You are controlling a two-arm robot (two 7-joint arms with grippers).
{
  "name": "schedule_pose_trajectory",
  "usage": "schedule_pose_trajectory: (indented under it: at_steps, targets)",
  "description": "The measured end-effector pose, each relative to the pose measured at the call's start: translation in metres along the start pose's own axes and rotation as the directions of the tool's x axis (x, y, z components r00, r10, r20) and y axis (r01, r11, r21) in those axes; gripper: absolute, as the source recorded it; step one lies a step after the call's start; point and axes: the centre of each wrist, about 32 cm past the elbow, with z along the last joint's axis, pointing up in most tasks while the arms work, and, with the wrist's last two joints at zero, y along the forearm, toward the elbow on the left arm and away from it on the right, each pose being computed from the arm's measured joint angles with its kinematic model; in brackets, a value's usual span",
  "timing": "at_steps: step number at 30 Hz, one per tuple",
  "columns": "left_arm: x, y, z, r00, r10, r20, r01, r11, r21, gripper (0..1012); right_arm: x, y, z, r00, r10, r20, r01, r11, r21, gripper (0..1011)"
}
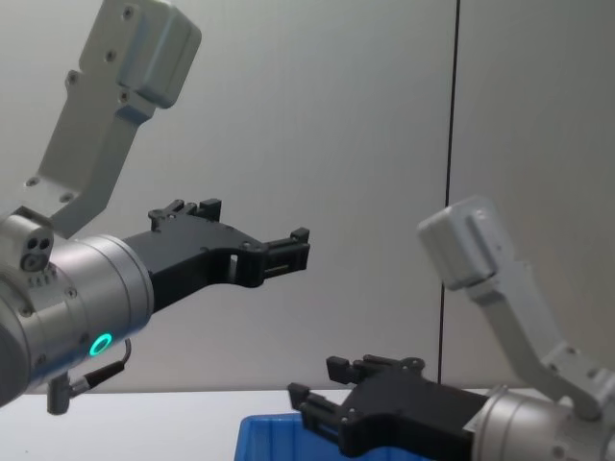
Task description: Pick up the two dolls from the table and place them into the box.
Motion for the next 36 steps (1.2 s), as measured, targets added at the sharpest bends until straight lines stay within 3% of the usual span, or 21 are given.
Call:
schedule_pose_trajectory:
  at_steps: [8,17,23,36]
  targets:
    - [0.0000,0.0000,0.0000,1.0000,0.000,0.000,0.000,1.0000,0.000,1001,-0.001,0.009,-0.001,1.000,-0.014,0.005,0.014,1.000,-0.019,726]
    - [0.0000,0.0000,0.0000,1.0000,0.000,0.000,0.000,1.0000,0.000,1001,-0.002,0.001,0.001,0.995,-0.096,0.000,0.096,0.994,-0.051,988]
    - [0.0000,0.0000,0.0000,1.0000,0.000,0.000,0.000,1.0000,0.000,1001,-0.003,-0.009,0.003,0.987,-0.160,-0.004,0.159,0.984,-0.076,1005]
    - [0.0000,0.0000,0.0000,1.0000,0.000,0.000,0.000,1.0000,0.000,1001,-0.009,-0.051,0.001,0.950,-0.310,-0.012,0.304,0.938,-0.166,1005]
